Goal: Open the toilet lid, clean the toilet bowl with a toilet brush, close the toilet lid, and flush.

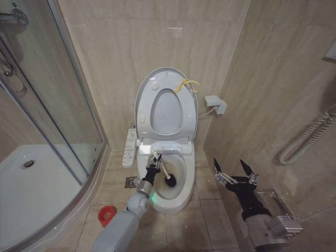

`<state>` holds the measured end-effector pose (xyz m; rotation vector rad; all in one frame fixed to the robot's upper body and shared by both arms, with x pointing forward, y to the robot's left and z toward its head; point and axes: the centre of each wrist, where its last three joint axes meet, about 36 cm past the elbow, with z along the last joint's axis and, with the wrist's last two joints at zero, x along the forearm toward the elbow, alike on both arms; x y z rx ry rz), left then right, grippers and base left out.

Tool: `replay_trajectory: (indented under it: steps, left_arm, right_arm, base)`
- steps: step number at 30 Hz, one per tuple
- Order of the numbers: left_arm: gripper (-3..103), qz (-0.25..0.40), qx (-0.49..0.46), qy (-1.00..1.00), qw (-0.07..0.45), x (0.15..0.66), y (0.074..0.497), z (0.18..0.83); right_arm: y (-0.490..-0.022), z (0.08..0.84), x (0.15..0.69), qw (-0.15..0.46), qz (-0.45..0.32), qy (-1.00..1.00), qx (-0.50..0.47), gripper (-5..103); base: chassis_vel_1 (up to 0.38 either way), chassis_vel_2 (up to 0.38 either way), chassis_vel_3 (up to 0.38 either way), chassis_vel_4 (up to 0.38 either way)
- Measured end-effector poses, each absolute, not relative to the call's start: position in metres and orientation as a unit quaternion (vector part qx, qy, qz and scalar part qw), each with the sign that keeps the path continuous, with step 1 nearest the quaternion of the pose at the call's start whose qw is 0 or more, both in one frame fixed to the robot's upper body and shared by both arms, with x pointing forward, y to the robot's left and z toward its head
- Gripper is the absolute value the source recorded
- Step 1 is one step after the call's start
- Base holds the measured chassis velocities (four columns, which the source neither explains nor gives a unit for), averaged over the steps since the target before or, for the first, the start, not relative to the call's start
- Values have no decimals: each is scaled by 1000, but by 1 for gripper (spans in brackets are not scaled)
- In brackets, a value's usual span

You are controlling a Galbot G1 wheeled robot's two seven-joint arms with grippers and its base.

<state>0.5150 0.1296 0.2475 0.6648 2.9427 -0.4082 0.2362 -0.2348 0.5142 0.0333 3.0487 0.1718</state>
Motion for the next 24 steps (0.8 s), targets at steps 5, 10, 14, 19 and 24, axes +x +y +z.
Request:
replay_trajectory:
  steps: [5, 10, 14, 19, 24]
  left_arm:
    - [18, -100, 202, 973, 46, 527, 125, 242]
    - [18, -180, 154, 972, -7, 543, 93, 257]
    - [19, -307, 130, 942, -21, 550, 62, 287]
    - [19, -376, 126, 918, -22, 538, 60, 313]
    - [19, -396, 121, 910, -23, 514, 72, 319]
  right_arm:
    - [-235, 514, 236, 44, 56, 997, 11, 100]
    - [-235, 514, 236, 44, 56, 997, 11, 100]
    - [-235, 514, 236, 44, 56, 997, 11, 100]
    - [-235, 514, 236, 44, 56, 997, 11, 100]
    - [-235, 514, 236, 44, 56, 997, 11, 100]
  base:
    - [0, 0, 0, 0]
    - [0, 0, 0, 0]
    - [0, 0, 0, 0]
    - [0, 0, 0, 0]
    - [0, 0, 0, 0]
